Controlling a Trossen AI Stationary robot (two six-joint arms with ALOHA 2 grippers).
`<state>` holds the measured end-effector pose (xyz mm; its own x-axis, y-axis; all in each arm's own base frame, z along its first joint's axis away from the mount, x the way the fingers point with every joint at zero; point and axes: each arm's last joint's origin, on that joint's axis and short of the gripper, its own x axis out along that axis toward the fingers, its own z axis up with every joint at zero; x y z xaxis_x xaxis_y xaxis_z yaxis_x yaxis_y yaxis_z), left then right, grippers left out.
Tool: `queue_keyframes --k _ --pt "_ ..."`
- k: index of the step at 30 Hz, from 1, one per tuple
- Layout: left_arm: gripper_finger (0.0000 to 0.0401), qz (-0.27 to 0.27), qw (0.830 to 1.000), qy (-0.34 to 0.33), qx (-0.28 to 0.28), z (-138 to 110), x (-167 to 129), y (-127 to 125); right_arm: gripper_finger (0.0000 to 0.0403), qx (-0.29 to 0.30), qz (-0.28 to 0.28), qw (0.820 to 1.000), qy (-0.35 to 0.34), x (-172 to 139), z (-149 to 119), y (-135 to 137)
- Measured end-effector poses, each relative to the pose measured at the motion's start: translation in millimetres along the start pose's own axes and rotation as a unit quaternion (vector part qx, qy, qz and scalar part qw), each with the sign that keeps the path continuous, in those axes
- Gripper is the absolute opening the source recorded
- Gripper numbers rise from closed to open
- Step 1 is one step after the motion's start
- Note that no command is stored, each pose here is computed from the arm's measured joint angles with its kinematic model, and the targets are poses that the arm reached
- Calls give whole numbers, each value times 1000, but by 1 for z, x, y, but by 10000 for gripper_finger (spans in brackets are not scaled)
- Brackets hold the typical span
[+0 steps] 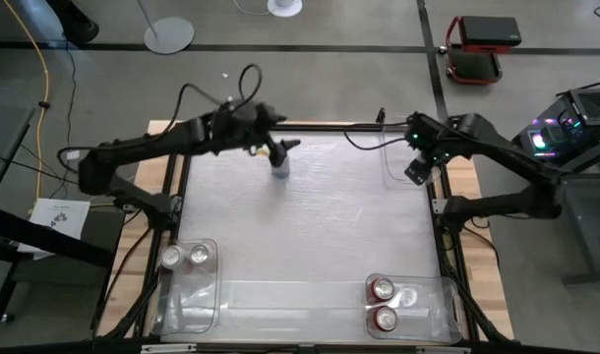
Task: Sort soda cans
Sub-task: Put the top blue-white soda can into the top transparent bin
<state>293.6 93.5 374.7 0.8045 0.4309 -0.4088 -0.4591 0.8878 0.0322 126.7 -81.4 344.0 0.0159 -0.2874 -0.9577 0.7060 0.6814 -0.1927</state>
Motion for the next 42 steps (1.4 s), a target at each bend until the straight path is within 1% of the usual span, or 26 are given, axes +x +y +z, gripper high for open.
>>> queue_keyframes --k 3,6,9,13,17,24,31,36,42 --pt "366 -34 999 -29 -24 -15 -9 -9 280 9 -4 1000 19 19 3 0" --pt "366 -48 998 -27 -43 -25 -15 -15 280 18 -10 999 27 35 4 -3" --pt "366 -53 997 -23 -49 -29 -17 -22 280 34 -15 998 41 48 3 -7" --pt "366 -64 997 -26 -45 -29 -20 -29 280 44 -17 997 61 64 1 -13" --pt "366 -56 997 -27 -43 -29 -20 -32 280 56 -17 996 70 77 -2 -14" --pt "366 -57 997 -27 -38 -29 -21 -32 280 67 -15 995 76 101 -6 -13" --pt "366 -56 998 -27 -28 -30 -21 -32 280 66 -8 994 84 121 -12 -12" --pt "366 -53 998 -27 -29 -29 -20 -31 280 73 8 993 89 131 -16 -12" --pt "366 -50 998 -27 -29 -29 -19 -29 283 71 11 994 88 131 -16 -13"
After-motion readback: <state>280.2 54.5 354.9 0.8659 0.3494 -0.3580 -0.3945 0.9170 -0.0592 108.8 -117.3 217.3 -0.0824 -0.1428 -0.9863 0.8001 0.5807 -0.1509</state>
